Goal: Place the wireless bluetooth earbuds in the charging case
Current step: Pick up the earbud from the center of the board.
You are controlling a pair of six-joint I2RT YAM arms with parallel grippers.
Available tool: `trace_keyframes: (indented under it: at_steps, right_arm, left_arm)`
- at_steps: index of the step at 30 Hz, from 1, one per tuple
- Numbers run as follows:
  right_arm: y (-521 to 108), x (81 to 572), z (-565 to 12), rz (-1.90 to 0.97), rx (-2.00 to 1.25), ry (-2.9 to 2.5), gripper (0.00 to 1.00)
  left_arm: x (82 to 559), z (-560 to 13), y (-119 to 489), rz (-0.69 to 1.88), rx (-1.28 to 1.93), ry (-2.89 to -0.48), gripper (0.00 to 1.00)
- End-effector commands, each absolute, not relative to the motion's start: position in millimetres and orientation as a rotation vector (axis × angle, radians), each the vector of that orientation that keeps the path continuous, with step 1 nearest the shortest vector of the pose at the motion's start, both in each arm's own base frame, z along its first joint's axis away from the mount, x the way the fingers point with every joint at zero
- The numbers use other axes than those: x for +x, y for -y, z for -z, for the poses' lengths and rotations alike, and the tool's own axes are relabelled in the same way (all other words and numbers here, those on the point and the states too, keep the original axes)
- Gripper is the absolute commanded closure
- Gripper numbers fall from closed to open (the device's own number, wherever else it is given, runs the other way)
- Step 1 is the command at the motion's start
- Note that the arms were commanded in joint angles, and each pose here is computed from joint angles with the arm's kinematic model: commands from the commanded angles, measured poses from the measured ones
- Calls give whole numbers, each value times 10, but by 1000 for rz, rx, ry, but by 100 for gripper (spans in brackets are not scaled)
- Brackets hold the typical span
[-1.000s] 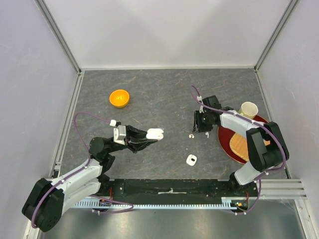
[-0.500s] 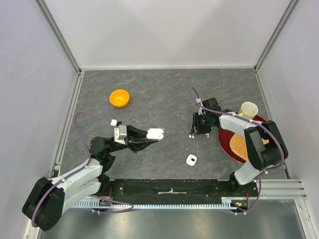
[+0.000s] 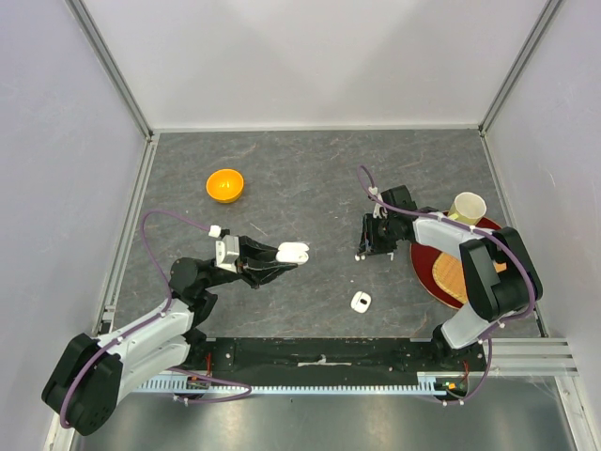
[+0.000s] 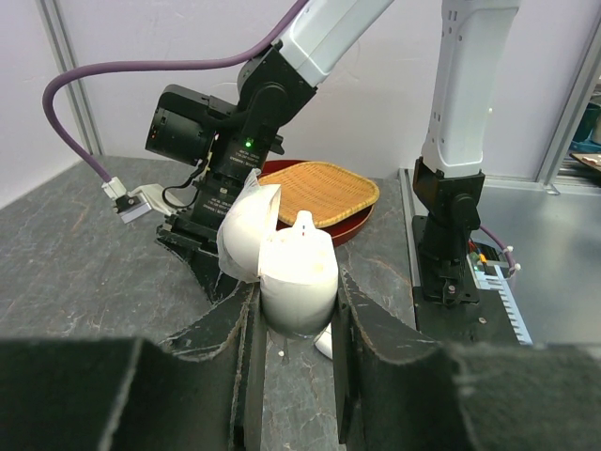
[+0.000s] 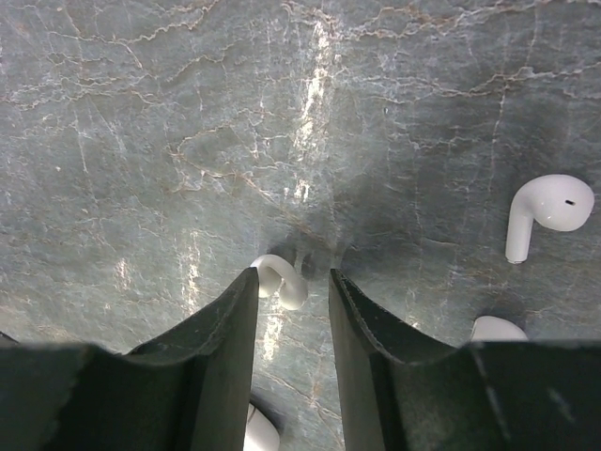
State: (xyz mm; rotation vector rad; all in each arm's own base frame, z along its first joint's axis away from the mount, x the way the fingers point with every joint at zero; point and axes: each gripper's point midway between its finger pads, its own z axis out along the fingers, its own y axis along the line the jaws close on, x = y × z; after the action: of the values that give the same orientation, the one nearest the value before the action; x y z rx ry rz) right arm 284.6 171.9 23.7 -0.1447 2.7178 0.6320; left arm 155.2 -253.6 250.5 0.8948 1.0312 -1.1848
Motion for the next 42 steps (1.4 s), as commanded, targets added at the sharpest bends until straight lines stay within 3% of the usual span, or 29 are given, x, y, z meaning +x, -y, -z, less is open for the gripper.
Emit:
trace_keyframes:
  at_steps: [1, 21, 42]
  right_arm:
    - [-1762, 2845, -244, -668, -160, -2698, 58]
    - [-1858, 2796, -255, -755, -198, -2688, 76]
    - [-1996, 2612, -327, -597, -179, -2648, 81]
  left_arm:
    - [1592, -2567, 2529, 1149, 892, -998, 98]
    - [1622, -2559, 2541, 1148, 887, -1007, 98]
    - [1635, -2548, 2549, 1151, 887, -1014, 98]
